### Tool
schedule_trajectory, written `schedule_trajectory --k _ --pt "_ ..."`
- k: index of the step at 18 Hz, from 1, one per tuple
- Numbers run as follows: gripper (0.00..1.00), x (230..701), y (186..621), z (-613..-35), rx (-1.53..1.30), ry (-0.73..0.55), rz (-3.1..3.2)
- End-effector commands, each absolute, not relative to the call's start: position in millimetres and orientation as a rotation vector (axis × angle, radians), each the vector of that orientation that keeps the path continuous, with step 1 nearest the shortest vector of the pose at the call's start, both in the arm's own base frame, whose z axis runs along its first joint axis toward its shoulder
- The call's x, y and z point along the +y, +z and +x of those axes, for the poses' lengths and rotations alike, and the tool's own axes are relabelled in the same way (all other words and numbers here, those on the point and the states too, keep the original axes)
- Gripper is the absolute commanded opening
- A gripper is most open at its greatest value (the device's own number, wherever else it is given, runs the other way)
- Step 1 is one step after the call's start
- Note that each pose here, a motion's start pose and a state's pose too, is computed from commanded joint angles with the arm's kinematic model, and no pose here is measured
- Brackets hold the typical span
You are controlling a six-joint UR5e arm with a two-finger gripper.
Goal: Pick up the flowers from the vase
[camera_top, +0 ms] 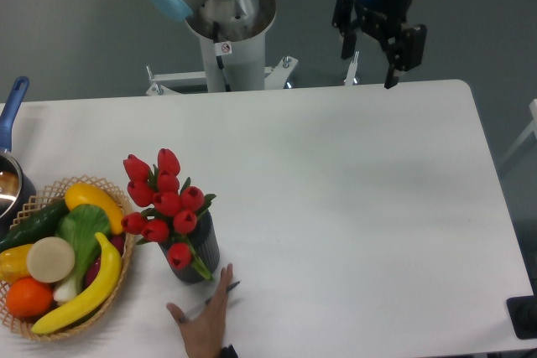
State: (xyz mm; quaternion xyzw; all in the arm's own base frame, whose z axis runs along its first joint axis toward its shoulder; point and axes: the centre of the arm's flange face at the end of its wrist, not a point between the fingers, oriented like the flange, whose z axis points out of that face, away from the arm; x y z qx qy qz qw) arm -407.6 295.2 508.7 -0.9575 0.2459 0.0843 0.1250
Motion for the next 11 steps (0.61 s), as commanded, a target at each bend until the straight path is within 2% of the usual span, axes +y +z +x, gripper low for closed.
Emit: schedule_trajectory --k 11 --pt "1.00 299.7 504.8 -405.2 0.642 0.209 -2.747"
